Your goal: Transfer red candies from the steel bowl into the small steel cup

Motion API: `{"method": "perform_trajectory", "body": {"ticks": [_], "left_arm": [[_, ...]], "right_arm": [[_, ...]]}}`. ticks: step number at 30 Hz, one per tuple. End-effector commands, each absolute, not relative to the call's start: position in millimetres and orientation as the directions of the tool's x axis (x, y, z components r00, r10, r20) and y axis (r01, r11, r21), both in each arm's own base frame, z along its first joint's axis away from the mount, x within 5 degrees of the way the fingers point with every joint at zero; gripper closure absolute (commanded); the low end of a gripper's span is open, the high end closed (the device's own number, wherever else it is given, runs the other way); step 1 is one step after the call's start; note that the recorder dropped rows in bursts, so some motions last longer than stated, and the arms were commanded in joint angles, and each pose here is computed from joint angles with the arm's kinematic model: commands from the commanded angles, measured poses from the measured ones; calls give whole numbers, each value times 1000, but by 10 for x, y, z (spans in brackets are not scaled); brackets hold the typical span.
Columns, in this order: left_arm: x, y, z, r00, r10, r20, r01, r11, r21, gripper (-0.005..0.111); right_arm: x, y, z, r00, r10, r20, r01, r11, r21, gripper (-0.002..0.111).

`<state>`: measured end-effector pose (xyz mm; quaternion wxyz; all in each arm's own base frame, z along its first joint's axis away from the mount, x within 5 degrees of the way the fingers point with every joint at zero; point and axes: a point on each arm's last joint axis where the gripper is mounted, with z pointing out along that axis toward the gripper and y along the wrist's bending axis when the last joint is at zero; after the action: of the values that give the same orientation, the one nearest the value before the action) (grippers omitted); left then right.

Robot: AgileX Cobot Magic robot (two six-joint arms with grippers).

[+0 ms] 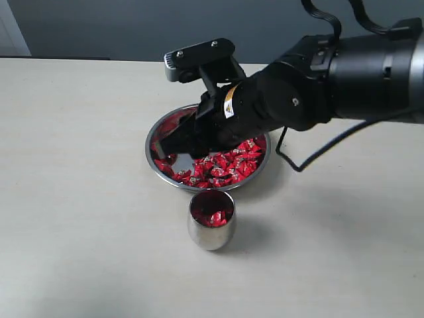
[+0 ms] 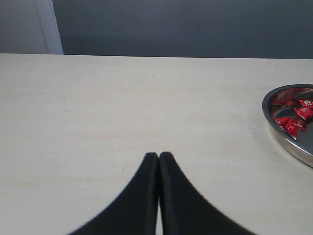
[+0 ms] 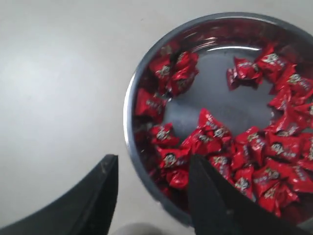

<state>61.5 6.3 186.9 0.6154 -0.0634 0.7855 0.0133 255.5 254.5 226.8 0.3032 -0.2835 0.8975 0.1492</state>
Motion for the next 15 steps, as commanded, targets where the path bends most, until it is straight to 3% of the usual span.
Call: {"method": "perform_trajectory", "body": {"ticks": [1, 9, 15], "left_arm": [[613, 60, 1866, -228, -84, -970, -111, 992, -59, 106], [613, 60, 1866, -228, -84, -970, -111, 992, -59, 106], [613, 60, 1866, -228, -84, -970, -111, 992, -59, 106]], "right_arm": [[2972, 2569, 2121, -678, -376, -632, -545, 834, 89, 64], [3279, 2831, 1453, -748, -441, -497, -536, 842, 60, 64], [3320, 2828, 1189, -770, -452, -450, -528, 847, 52, 64]]}}
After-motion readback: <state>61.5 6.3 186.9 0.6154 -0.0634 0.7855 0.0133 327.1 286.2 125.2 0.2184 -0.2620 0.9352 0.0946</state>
